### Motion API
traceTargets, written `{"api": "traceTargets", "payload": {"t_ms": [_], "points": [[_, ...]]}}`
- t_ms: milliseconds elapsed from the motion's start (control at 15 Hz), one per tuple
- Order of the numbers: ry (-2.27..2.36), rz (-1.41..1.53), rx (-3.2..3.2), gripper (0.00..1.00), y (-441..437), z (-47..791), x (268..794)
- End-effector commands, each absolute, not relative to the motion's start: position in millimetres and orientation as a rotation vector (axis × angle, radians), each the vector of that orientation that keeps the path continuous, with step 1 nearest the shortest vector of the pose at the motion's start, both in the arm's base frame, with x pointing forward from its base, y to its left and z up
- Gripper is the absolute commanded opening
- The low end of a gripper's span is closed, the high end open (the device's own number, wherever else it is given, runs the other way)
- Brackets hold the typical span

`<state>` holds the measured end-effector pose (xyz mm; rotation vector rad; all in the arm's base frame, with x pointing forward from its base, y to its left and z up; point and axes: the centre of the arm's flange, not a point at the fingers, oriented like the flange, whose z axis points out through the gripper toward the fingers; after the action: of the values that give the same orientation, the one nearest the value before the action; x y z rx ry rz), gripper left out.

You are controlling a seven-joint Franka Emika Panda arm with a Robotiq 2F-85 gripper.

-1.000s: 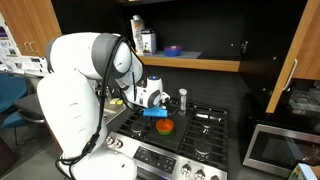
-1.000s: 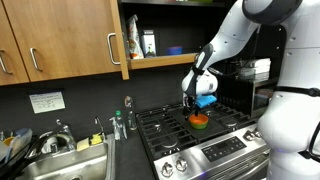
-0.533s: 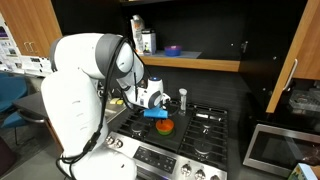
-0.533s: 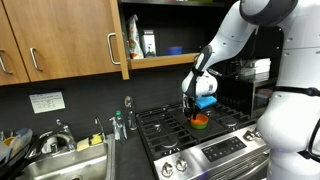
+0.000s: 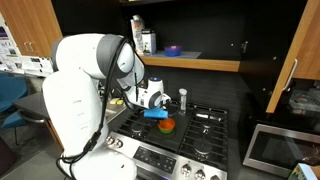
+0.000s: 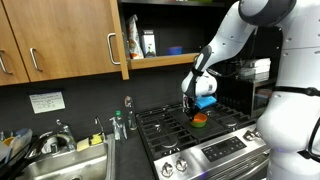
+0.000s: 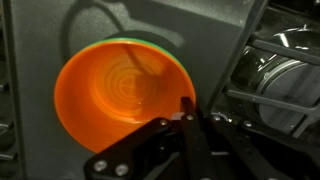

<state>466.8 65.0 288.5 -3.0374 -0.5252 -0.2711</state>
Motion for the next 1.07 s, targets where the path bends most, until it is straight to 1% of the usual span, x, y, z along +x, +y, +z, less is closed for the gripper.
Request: {"api": "traceTargets", "payload": {"t_ms": [0,67,133,200,267,333,400,600,1000], "points": [[-0.531,-0.28,-3.027,0.14,64.5,295.0,469.4],[-0.534,-0.281,-3.027,0.17,64.5,295.3,469.2],[-0.538,-0.281,-3.027,0.33,64.5,295.6,469.3],[-0.54,-0.281,-3.028,0.42,65.1,296.3,469.2],[-0.54,-0.281,-3.027,0.47,65.8,296.6,469.4],[-0.542,-0.28,-3.028,0.19,65.6,296.7,469.4],[-0.544,-0.28,-3.029,0.11,65.6,296.8,469.6],[-0.547,-0.278,-3.029,0.0,66.8,297.2,470.2],[-0.554,-0.286,-3.03,0.01,68.6,301.2,473.3]]}}
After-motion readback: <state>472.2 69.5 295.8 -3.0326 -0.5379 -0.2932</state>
